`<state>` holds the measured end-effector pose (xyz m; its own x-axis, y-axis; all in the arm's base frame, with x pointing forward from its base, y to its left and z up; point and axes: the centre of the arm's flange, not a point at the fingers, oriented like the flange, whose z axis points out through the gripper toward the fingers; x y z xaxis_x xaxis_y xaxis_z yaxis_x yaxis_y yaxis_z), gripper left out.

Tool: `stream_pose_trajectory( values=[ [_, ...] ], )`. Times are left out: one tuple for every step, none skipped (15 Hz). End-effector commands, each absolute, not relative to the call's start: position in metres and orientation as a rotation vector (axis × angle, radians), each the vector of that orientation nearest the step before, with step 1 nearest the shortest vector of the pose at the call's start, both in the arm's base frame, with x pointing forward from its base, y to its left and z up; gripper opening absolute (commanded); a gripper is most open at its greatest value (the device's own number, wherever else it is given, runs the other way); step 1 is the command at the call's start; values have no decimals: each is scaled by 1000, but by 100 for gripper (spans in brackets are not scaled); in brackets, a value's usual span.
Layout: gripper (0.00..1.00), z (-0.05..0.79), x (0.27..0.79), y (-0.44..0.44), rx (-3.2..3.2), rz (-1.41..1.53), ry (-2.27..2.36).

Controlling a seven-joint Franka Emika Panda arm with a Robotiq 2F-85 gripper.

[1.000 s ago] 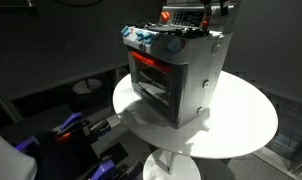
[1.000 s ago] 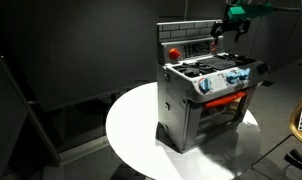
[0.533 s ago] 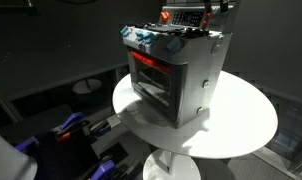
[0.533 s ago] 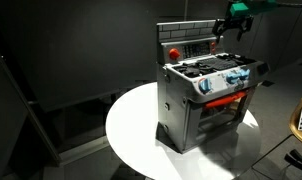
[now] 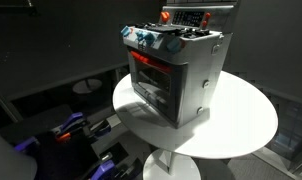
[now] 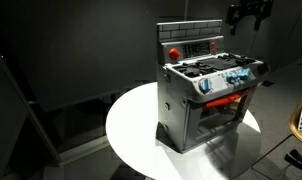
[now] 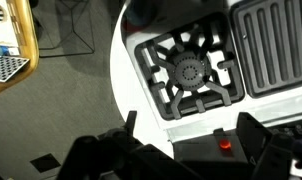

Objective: Press a button on the stove

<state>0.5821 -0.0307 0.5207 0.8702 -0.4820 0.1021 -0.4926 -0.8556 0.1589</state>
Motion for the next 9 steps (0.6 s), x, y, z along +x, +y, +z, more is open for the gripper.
stream_pose_trajectory(
  values=[
    [100,552,555,-26,2919,-40,-621],
    [100,557,548,-25,2935,-62,-581],
    [100,562,542,-23,2959,-79,-537],
    [100,565,535,-22,2986,-82,-490],
    [100,570,529,-21,3014,-90,-445],
    [100,574,523,-19,3043,-88,-398],
    [100,578,516,-17,3071,-84,-352],
    [100,583,508,-14,3093,-77,-305],
    [100,587,501,-12,3109,-67,-258]
  ],
)
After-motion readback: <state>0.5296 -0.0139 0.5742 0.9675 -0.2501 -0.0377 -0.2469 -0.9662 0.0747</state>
